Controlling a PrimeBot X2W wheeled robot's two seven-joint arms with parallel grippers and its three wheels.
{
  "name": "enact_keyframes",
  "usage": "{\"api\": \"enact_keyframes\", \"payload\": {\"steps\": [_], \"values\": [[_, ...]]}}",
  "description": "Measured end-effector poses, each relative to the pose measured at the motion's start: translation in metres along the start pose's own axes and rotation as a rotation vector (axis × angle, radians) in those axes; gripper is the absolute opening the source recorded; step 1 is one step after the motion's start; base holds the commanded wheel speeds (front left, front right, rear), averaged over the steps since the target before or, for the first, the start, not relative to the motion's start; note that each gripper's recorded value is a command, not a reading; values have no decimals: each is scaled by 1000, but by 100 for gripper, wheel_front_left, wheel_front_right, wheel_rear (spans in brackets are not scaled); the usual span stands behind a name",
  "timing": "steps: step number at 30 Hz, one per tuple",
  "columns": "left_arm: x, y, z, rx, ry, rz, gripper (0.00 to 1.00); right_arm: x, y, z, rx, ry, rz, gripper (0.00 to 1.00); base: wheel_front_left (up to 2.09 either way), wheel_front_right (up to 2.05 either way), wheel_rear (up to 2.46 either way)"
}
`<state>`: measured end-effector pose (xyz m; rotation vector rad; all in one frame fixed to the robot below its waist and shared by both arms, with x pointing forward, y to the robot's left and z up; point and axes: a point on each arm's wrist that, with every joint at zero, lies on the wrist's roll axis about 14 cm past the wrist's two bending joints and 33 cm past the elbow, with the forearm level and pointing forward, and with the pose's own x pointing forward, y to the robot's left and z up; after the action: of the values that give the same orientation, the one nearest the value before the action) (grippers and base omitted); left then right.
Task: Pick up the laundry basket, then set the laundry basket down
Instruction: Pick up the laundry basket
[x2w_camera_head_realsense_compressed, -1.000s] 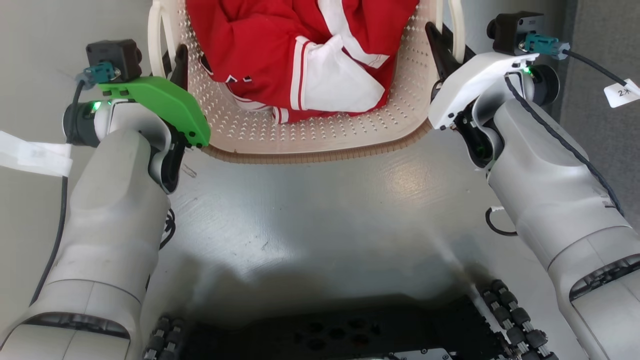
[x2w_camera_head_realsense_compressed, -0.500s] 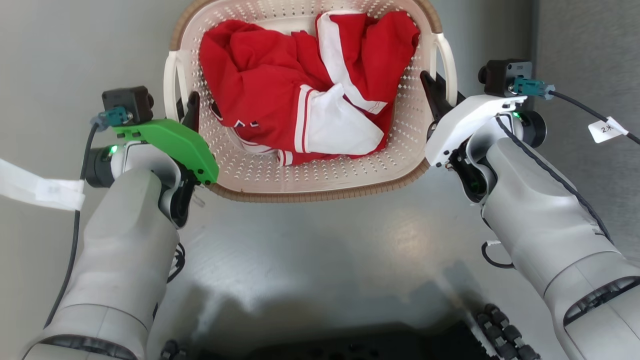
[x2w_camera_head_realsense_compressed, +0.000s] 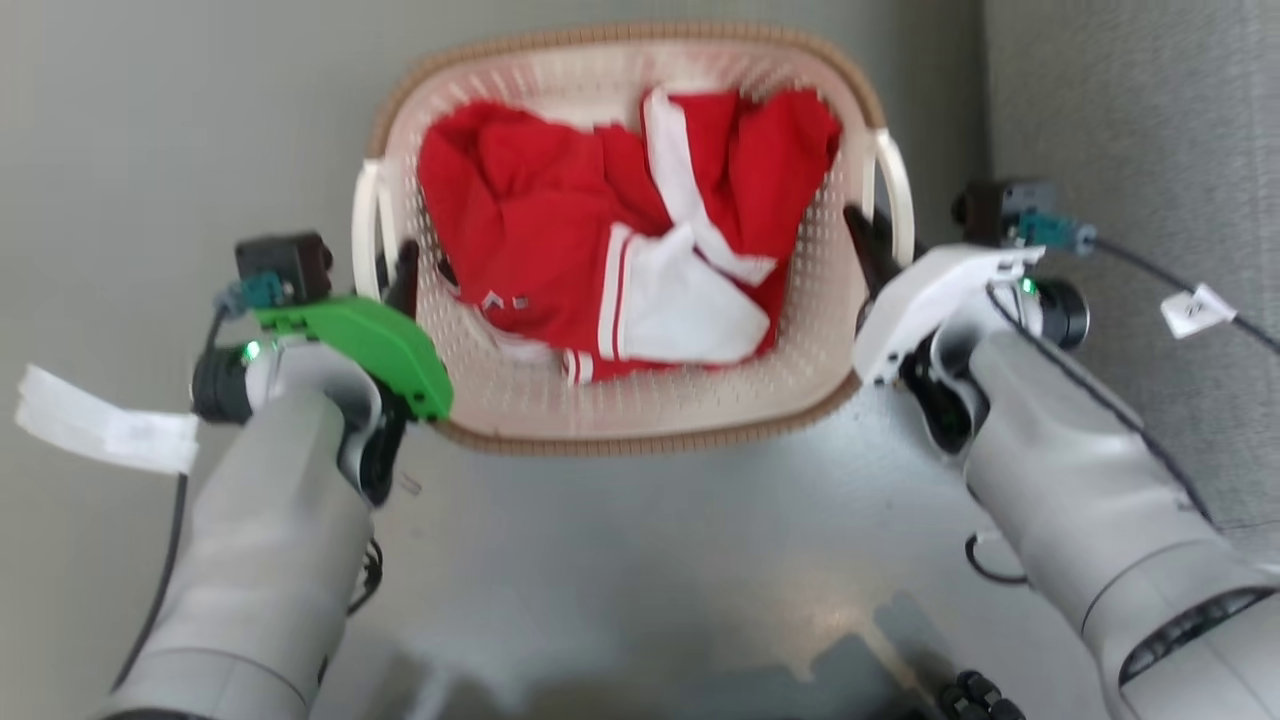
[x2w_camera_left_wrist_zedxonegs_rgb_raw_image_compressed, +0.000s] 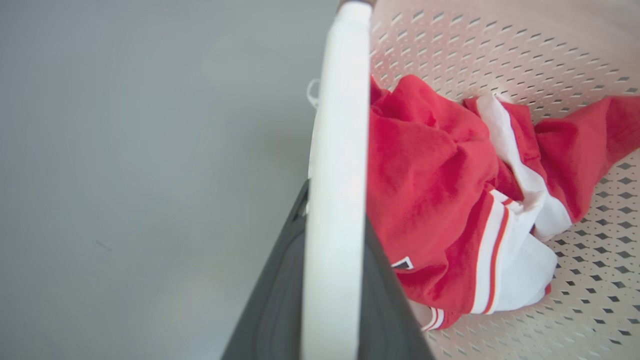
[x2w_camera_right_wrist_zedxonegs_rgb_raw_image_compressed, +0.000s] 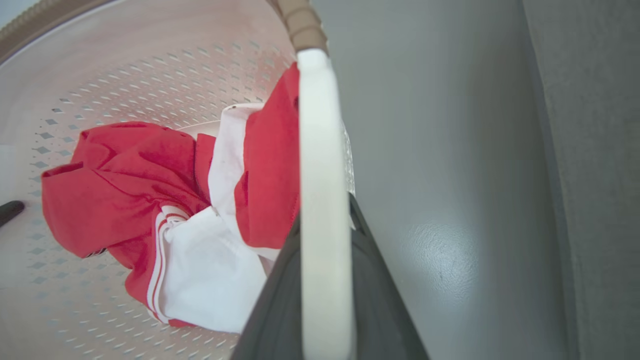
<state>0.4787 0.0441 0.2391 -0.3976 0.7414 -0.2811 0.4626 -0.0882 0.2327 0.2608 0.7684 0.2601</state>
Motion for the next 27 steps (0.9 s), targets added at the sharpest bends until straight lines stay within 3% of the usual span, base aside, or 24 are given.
{"api": "enact_keyframes", "payload": {"steps": [27], "values": [[-90, -41, -25, -24, 92, -14, 0, -99, 25, -21, 39, 61, -20, 0, 0, 0, 0]]}}
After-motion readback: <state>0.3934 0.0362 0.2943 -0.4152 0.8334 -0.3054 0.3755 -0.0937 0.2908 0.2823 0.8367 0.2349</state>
